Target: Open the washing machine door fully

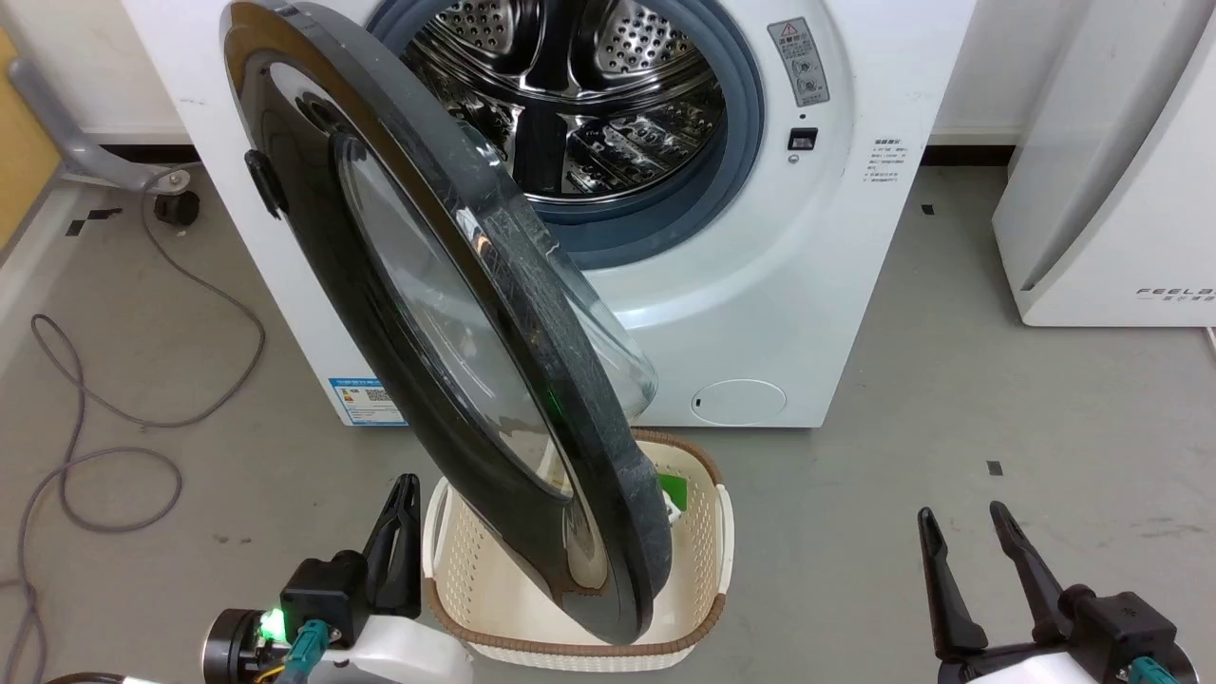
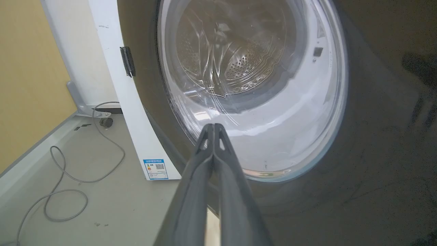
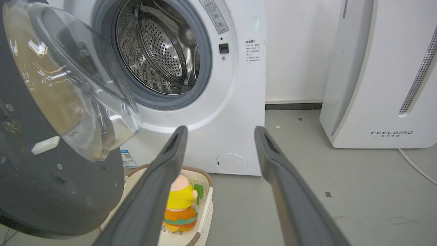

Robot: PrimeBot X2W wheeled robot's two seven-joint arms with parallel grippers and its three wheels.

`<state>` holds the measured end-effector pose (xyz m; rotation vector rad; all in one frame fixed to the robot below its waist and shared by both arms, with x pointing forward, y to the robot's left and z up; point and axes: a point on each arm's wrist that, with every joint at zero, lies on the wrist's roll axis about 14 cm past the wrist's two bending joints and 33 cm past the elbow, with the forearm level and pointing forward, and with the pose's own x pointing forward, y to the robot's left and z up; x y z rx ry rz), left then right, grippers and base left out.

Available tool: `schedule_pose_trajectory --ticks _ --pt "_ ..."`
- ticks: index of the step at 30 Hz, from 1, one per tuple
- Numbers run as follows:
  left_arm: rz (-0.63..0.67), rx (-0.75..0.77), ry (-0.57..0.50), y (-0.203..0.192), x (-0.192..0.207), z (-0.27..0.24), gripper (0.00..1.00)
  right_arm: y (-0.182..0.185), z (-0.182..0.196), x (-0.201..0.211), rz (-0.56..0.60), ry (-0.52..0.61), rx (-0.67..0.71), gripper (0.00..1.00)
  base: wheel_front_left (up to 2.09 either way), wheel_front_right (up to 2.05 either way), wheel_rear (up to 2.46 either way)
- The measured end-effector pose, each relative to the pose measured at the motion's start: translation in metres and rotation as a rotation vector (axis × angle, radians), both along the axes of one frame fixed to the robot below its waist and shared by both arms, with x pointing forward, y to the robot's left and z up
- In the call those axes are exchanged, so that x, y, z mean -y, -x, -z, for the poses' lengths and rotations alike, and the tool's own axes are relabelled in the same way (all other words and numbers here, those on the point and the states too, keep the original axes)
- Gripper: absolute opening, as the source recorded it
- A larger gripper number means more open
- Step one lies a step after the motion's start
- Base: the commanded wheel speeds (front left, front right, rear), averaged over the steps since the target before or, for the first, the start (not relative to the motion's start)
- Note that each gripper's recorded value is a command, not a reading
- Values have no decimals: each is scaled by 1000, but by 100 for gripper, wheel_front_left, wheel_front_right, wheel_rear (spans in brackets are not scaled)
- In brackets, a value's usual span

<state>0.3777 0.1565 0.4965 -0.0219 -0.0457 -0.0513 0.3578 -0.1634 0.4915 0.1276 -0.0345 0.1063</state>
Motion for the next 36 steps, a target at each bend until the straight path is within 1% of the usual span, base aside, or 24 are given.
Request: schedule_pose_trajectory --ticks 6,10,13,17,24,26,30,36 --pt "-6 14 2 -1 -2 -4 0 0 1 0 -1 0 -3 100 0 0 0" --pt "-9 89 1 -4 -3 -28 0 -1 2 -1 -3 0 -6 100 0 0 0" --pt "-21 194 -16 -7 -6 -62 0 -2 2 -1 -4 0 -7 100 0 0 0" --pt "-32 375 -40 -6 -8 -120 0 -2 2 -1 -4 0 -6 100 0 0 0" --pt "-23 691 -56 21 0 -215 0 -2 1 -1 -4 -5 -4 100 0 0 0" --pt "3 769 -49 31 8 -236 0 -3 1 -1 -4 -5 -4 100 0 0 0" --pt "106 878 -32 48 33 -264 0 -4 1 -1 -4 -6 -3 100 0 0 0" --pt "317 912 32 68 83 -271 0 -1 4 2 10 -21 -13 100 0 0 0"
